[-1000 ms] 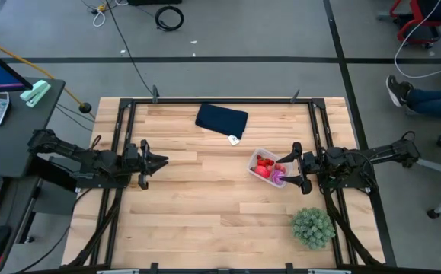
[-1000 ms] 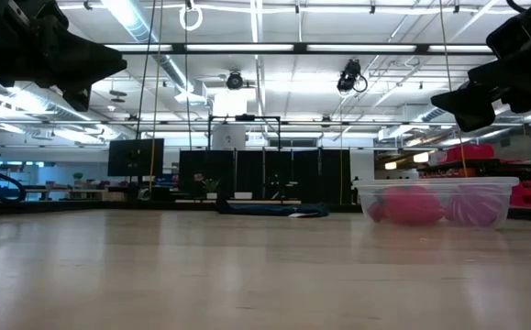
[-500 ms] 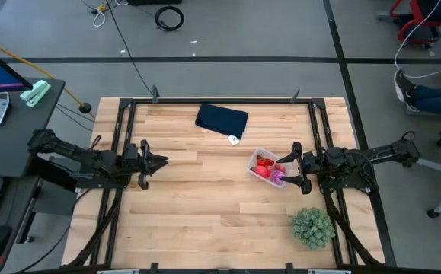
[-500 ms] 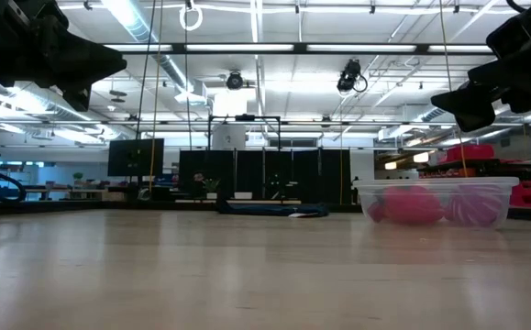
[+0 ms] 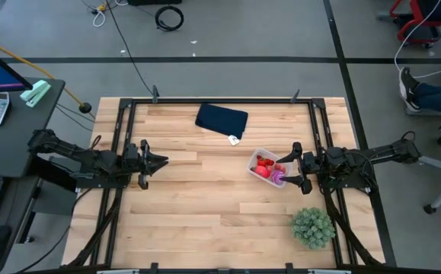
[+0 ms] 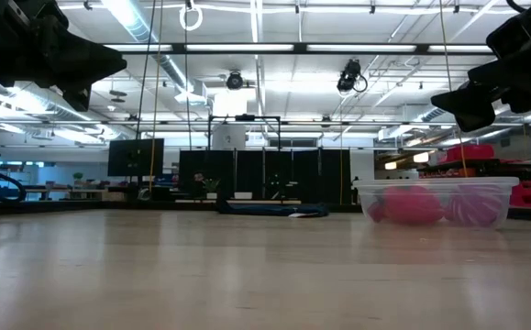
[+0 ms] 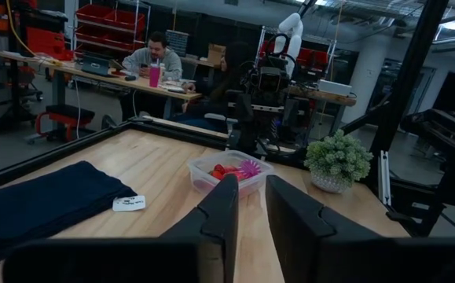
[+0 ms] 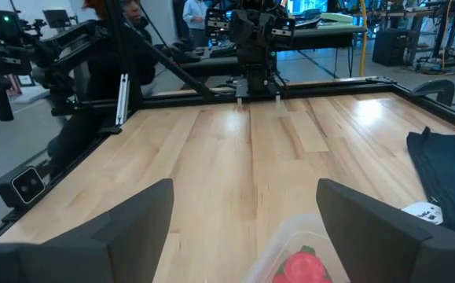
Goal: Pick and placing Produce into tupperware
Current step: Return to Home Position
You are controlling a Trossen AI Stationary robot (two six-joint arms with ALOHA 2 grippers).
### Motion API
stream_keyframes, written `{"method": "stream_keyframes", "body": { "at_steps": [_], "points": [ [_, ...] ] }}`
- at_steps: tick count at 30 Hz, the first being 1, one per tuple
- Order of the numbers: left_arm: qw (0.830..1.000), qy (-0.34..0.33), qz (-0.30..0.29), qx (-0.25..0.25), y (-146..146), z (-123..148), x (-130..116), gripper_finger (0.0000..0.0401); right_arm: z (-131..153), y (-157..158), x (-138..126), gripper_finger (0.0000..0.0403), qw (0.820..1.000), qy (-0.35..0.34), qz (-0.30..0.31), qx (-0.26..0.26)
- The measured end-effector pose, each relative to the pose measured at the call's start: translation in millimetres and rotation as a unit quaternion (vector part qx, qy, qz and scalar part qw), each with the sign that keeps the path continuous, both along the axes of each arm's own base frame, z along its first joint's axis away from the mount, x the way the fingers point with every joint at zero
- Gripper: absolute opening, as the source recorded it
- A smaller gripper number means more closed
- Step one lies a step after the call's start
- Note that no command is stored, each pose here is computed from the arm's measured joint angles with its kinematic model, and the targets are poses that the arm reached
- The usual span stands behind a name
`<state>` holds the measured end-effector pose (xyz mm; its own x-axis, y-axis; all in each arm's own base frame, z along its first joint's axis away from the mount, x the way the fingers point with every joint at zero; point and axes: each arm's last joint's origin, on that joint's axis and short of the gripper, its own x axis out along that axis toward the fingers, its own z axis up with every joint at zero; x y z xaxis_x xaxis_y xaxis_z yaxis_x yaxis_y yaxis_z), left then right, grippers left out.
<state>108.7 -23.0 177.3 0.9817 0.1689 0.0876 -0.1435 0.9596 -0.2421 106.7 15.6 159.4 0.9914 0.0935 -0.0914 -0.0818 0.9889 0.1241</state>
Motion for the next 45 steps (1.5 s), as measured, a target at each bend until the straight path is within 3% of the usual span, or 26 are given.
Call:
{"method": "stream_keyframes", "body": {
  "at_steps": [45],
  "points": [
    [1.000,0.000,0.000,0.000,0.0,0.0,0.0,0.0071,0.0,0.0,0.0,0.0323,1.000,0.000,0.000,0.000]
  ]
}}
